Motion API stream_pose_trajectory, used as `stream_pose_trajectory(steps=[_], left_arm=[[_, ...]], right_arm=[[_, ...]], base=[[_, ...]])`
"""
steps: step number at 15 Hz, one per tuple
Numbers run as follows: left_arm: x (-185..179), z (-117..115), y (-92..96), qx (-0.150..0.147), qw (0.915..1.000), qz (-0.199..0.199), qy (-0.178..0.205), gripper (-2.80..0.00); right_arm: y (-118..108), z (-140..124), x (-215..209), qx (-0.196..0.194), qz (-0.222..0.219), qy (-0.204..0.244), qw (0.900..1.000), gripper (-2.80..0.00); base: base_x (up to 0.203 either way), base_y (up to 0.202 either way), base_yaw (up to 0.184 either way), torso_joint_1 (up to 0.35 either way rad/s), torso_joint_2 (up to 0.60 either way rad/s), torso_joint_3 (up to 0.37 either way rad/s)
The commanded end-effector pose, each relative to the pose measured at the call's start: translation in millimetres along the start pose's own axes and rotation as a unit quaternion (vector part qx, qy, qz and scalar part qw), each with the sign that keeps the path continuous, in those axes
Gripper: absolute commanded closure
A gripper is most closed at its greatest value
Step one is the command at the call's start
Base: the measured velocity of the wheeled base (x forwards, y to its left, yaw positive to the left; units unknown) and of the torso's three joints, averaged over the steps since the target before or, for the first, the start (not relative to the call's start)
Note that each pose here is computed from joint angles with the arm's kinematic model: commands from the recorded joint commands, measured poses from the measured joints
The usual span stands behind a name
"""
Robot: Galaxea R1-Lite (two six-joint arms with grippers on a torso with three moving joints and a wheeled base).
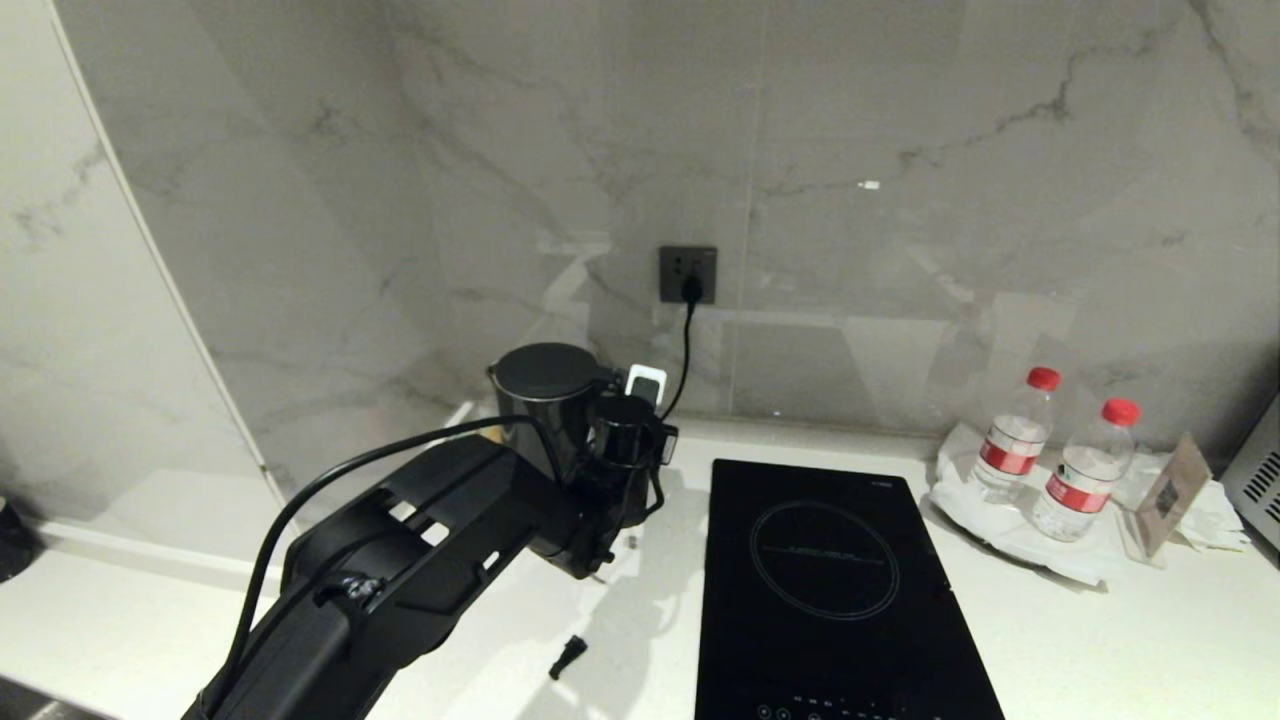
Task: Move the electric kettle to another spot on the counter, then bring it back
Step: Place it on the power base
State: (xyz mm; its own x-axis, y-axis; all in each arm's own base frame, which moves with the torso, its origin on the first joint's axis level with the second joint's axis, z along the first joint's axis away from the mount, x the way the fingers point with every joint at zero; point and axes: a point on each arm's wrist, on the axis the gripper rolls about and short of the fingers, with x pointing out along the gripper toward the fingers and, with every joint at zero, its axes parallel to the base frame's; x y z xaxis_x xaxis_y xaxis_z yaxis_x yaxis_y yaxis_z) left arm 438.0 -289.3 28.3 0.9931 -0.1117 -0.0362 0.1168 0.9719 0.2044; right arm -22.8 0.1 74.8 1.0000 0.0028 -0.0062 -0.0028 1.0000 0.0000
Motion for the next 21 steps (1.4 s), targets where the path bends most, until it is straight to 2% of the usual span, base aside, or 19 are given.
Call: stream_pose_trajectory(steps=[1, 7, 16, 21], left_arm=[[-3, 3, -4.4, -0.003, 1.0, -0.004, -0.003, 0.0], [-9, 4, -15.0, -0.004, 0.9999, -0.016, -0.003, 0.0], [1, 1, 0.1, -0.002, 1.0, 0.001, 0.004, 0.0], [1, 0, -0.4, -0.004, 1.0, 0.0, 0.004, 0.0]], right_arm=[[0, 0, 0, 0.0, 0.0, 0.0, 1.0, 0.0], [0, 0, 0, 0.0, 0.0, 0.001, 1.0, 0.0], [0, 0, 0, 0.0, 0.0, 0.0, 1.0, 0.0], [0, 0, 0, 0.0, 0.0, 0.001, 1.0, 0.0]], base=[[0.0, 0.0, 0.0, 0.0, 0.0, 0.0], [0.0, 0.0, 0.0, 0.0, 0.0, 0.0], [0.0, 0.0, 0.0, 0.0, 0.0, 0.0], [0.0, 0.0, 0.0, 0.0, 0.0, 0.0]])
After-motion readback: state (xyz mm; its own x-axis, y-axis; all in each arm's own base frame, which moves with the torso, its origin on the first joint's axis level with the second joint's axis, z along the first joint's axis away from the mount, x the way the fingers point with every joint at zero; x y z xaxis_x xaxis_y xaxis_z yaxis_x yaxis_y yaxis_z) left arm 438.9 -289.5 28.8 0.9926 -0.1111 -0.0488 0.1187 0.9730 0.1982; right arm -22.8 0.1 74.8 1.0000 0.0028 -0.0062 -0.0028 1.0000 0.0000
